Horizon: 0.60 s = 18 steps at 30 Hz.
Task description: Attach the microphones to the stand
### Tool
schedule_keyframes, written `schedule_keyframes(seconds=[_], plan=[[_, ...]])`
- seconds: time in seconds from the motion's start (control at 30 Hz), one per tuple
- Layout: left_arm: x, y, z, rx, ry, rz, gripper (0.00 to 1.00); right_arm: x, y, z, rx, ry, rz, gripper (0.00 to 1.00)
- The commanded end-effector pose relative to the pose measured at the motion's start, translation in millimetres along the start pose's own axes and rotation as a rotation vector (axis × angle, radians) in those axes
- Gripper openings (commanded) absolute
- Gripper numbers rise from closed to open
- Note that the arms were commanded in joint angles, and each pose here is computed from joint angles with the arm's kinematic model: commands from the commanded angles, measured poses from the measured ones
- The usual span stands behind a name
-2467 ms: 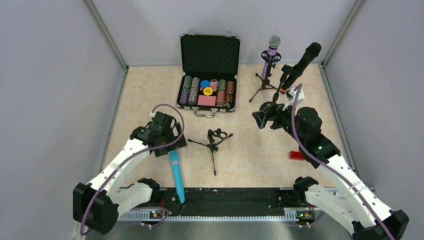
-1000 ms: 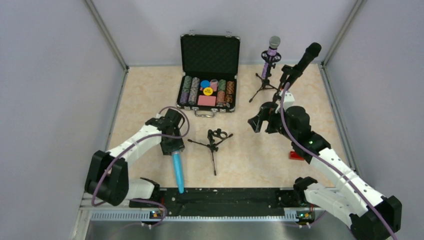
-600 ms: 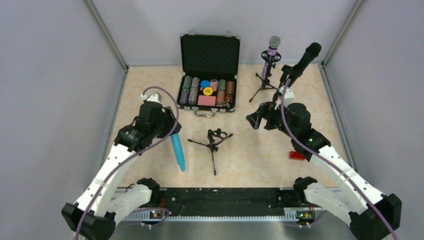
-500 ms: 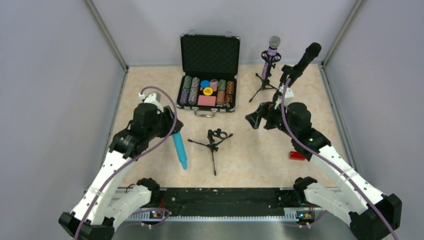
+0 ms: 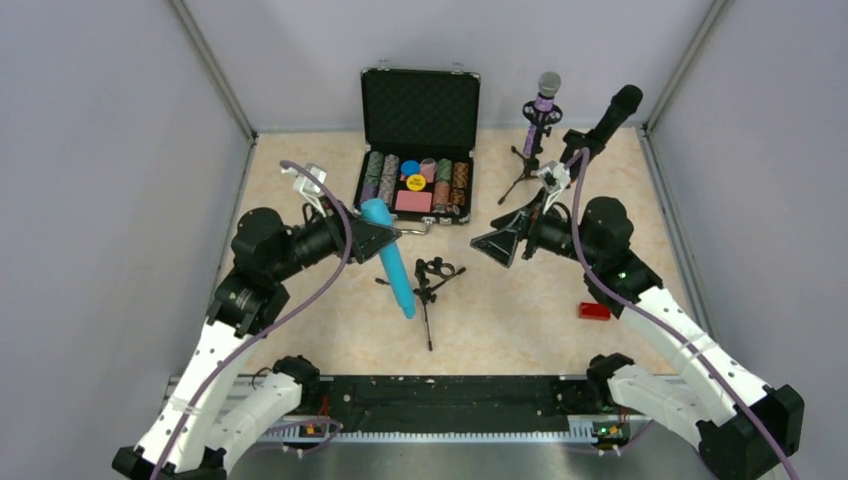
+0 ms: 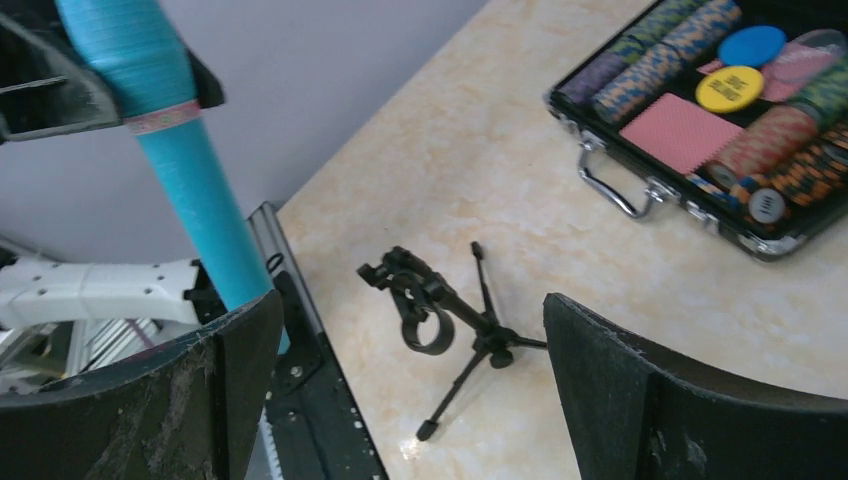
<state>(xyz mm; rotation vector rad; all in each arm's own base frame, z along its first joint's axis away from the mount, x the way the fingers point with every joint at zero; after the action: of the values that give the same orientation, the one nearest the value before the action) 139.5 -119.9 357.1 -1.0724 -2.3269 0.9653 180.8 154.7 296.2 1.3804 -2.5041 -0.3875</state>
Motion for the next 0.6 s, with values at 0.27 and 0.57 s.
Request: schedule_keyframes(seconds=[0.27,0.57], plan=[[-37.2,-38.1,-15.7,0.068,0.096,0.396,0.0,0.2,43.9,-33.3,-0.029,-0.125,-0.471,0.98],[-60.9,-43.0,3.3,0.125,0.169,0.46,0.0,-20.8,62.5,-31.2,-0.06,-0.054,-0.616,0.93]])
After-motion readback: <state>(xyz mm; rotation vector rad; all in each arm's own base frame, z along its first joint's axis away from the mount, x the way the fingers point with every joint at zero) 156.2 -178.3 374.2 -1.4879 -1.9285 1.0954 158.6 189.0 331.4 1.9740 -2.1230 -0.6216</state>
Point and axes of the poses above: each gripper's point midway between its finger pads, its own x axis back along the fingers, its own y axis along the line the jaws close on, z = x × y, the point moved 10 cm from there along x, back along the fingers, and after that the axes turned 9 degrees about x, right-handed, at the moved point
